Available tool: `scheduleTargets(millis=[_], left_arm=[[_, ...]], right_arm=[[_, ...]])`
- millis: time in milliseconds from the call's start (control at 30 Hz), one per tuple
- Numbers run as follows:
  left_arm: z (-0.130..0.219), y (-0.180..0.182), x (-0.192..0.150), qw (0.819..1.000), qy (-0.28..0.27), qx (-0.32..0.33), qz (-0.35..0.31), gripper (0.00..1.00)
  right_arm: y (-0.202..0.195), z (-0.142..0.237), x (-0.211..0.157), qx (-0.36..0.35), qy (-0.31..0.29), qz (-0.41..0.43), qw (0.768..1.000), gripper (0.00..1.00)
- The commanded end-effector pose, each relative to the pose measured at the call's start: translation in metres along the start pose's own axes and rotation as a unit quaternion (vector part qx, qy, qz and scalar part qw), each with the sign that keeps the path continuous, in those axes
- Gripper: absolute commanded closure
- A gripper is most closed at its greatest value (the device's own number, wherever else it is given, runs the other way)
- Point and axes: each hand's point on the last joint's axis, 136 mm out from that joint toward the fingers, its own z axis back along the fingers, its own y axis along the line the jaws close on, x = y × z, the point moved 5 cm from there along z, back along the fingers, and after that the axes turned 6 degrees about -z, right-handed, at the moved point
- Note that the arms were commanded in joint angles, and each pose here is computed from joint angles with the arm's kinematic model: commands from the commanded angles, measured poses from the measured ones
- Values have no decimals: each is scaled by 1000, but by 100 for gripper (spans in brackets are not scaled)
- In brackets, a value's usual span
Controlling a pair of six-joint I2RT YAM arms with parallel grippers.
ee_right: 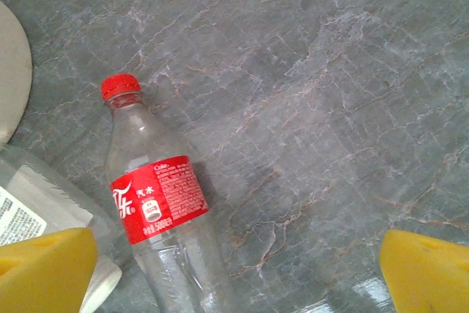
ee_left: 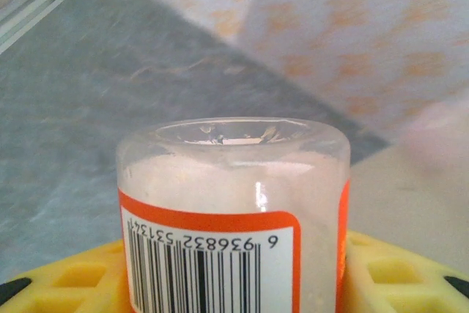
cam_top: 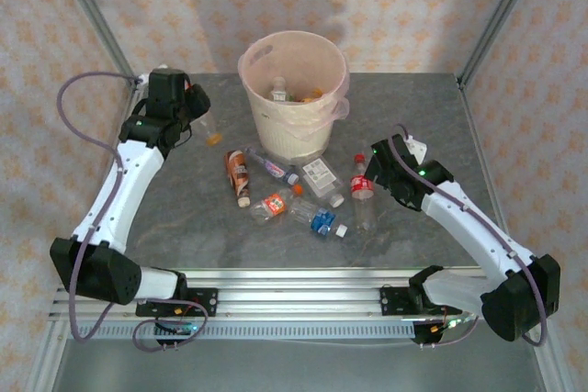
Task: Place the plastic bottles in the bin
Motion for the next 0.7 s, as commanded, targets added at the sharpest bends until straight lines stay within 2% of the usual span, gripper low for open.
scheduleTargets(millis=[0, 267, 667], left_arm=[[29, -33, 31, 998, -44, -52, -16, 48], [49, -106, 71, 985, -84, -144, -37, 48], [26, -193, 92, 969, -96, -215, -72, 49]], right_arm=[[-2, -5, -3, 0, 1, -10, 1000, 1], [-1, -7, -6, 6, 6, -9, 1000, 1], [-5, -9, -9, -3, 9, -9, 1000, 1]])
